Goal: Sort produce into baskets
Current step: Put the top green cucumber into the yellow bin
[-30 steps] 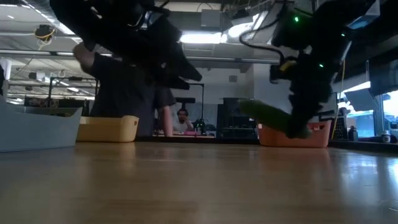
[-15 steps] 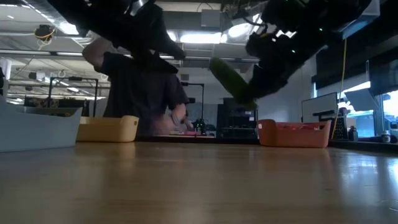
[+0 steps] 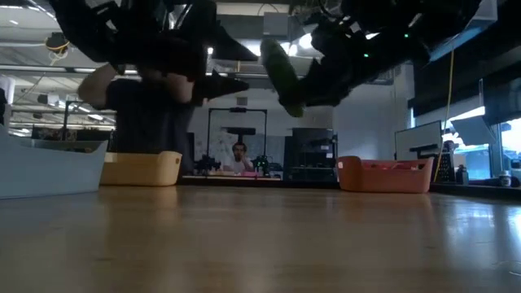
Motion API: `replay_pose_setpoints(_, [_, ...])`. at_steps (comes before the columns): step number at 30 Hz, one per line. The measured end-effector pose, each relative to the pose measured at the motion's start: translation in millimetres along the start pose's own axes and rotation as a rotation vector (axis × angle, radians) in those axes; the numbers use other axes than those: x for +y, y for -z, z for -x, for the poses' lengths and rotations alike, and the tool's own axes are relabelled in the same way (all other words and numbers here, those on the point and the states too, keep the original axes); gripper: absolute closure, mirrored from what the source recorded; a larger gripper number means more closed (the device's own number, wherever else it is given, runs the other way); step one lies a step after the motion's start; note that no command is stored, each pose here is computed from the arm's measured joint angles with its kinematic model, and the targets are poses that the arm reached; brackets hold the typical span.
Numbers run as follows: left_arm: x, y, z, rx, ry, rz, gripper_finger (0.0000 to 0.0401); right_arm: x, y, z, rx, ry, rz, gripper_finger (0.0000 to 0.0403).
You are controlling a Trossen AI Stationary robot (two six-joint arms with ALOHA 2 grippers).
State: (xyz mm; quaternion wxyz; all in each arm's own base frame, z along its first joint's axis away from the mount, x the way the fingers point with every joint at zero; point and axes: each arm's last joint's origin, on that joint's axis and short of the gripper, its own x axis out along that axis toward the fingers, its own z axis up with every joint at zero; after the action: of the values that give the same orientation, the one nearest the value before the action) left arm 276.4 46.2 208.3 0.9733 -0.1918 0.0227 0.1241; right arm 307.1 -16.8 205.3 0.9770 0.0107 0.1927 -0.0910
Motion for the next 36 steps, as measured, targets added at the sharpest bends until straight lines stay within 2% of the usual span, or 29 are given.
replay_pose_setpoints(5, [-3.0, -6.5, -4.3, -0.114, 0.047, 0.049, 0.0064, 1.8, 4.7, -6.6, -0.002, -0.008, 0.035, 0.029])
replay_pose_setpoints(16, [-3.0, -13.2, -3.6, -0.185, 0.041, 0.044, 0.0064, 4.3, 1.7, -8.9, -0.051, -0.089, 0.032, 0.029])
replay_pose_setpoints(25, [-14.1, -11.8, -3.3, -0.198, 0.05, 0.008, 0.0064, 6.8, -2.9, -8.1, -0.097, -0.172, 0.035, 0.029])
replay_pose_setpoints(31, [-28.1, -13.8, -18.0, -0.225, 0.093, -0.027, 0.0064, 7.8, -2.8, -10.4, -0.11, -0.183, 0.034, 0.029])
replay_pose_setpoints(36, [-27.2, -6.1, -26.2, -0.191, 0.084, -0.03, 0.0086, 7.7, -2.2, -10.3, -0.104, -0.183, 0.024, 0.029])
